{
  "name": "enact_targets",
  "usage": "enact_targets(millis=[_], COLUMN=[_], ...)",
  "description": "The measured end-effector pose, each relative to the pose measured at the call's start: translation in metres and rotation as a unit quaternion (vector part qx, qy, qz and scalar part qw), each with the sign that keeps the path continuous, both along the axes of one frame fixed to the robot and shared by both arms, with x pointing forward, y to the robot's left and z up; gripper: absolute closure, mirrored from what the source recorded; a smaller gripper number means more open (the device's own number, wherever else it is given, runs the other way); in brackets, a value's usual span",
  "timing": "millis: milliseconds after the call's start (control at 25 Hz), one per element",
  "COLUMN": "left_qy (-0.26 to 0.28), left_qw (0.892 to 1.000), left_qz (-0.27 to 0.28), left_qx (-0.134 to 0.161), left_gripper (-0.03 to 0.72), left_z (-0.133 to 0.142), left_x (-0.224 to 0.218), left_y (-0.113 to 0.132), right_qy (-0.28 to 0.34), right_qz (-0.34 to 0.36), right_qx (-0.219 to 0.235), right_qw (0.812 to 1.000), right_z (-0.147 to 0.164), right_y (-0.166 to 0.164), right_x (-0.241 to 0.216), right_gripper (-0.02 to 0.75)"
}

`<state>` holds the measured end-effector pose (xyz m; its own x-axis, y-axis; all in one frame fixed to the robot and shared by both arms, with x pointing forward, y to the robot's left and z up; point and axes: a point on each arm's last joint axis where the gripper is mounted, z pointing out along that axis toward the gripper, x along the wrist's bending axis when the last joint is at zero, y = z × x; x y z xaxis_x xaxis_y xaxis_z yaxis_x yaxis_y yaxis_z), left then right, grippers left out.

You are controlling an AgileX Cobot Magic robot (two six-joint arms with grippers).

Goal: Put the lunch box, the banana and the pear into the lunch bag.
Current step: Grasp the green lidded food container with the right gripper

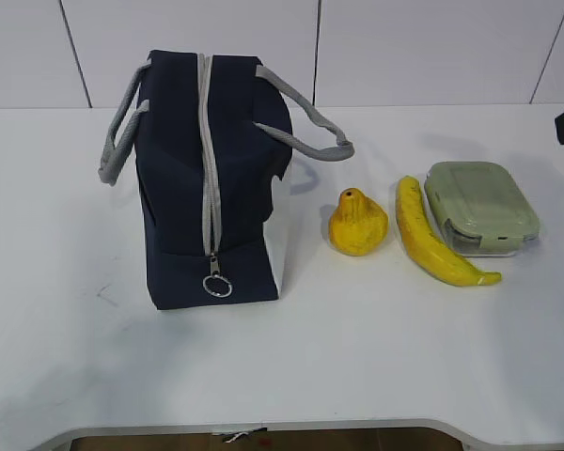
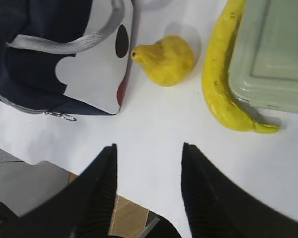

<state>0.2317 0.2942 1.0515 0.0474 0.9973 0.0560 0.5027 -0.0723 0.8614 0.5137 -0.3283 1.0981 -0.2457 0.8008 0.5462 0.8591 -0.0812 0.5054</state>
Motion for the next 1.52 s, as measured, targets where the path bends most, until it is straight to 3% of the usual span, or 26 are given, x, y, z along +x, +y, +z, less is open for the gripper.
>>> enact_targets(millis=[120, 400, 640, 920, 1320, 1520], left_qy=[0.000, 0.000, 0.000, 0.000, 0.000, 0.000], left_qw=[1.000, 1.000, 1.000, 1.000, 1.000, 1.000], left_qz=[0.000, 0.000, 0.000, 0.000, 0.000, 0.000], left_qx=[0.000, 0.000, 0.000, 0.000, 0.000, 0.000], left_gripper=[0.452, 0.452, 0.452, 0.452, 0.452, 0.452], left_z=[0.000, 0.000, 0.000, 0.000, 0.000, 0.000], left_x=[0.000, 0.000, 0.000, 0.000, 0.000, 0.000], left_y=[0.000, 0.000, 0.000, 0.000, 0.000, 0.000], right_qy=[0.023, 0.069, 0.065, 0.094, 0.076, 0.092], right_qz=[-0.012, 0.000, -0.002, -0.018, -0.024, -0.025], right_qx=[0.002, -0.054, -0.043, -0.022, -0.026, -0.020], right_qw=[1.000, 0.996, 0.997, 0.995, 0.996, 0.995], right_z=[-0.014, -0.037, -0.036, -0.050, -0.056, -0.077], right_y=[-0.013, -0.026, -0.025, -0.034, -0.056, -0.064], right_x=[0.010, 0.014, 0.015, 0.039, 0.095, 0.115], right_gripper=[0.381, 0.381, 0.369, 0.253, 0.243, 0.243])
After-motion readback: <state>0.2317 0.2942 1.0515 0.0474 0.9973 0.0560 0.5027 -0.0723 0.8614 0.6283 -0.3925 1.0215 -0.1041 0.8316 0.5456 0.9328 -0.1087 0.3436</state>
